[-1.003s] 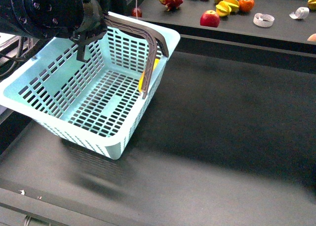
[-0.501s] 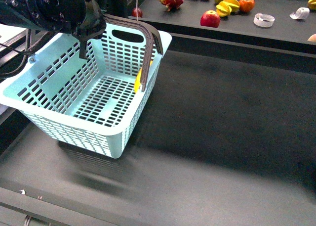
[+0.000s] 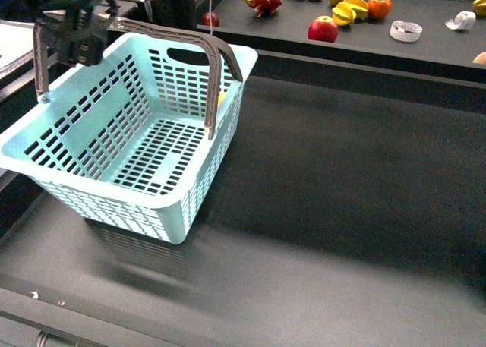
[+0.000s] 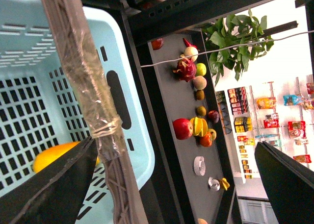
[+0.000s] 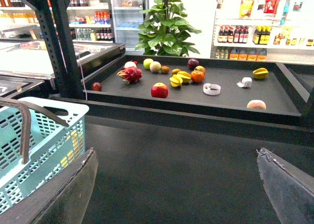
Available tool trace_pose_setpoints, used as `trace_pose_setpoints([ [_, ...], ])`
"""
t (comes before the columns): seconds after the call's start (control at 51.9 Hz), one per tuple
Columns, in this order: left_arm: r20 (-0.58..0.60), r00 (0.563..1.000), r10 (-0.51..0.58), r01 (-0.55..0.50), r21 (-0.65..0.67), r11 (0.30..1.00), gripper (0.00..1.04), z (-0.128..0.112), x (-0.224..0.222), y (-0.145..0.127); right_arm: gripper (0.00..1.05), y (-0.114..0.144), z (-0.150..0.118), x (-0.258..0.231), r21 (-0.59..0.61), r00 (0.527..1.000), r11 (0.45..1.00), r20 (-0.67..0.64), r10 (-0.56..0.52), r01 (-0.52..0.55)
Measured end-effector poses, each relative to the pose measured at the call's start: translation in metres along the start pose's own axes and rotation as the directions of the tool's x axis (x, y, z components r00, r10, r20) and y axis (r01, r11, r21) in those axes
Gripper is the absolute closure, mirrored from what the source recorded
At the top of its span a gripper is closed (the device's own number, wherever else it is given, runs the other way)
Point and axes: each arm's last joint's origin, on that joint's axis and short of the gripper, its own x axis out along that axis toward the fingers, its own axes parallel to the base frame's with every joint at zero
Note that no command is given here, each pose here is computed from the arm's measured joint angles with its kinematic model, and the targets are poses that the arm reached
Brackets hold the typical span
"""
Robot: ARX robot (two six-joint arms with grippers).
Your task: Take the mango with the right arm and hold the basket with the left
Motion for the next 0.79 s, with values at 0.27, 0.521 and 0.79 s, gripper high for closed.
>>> trace_pose_setpoints([
  [0.27,0.144,0.989,0.018,-0.04,0.146,0.988,0.06,0.062,-0.067,0.041,0.08,0.0,0.0,0.0,0.0,1.0,1.0,0.0,0.0,0.0],
  [0.521,0.227,0.971,0.07,-0.106,0.148,0.983,0.06,0.086,-0.12,0.081,0.08,0.0,0.0,0.0,0.0,1.0,1.0,0.0,0.0,0.0],
  [0.79,0.254,0.952,0.169,-0.215,0.165,0.962,0.06,0.098,-0.136,0.093,0.08,0.0,0.0,0.0,0.0,1.0,1.0,0.0,0.0,0.0],
])
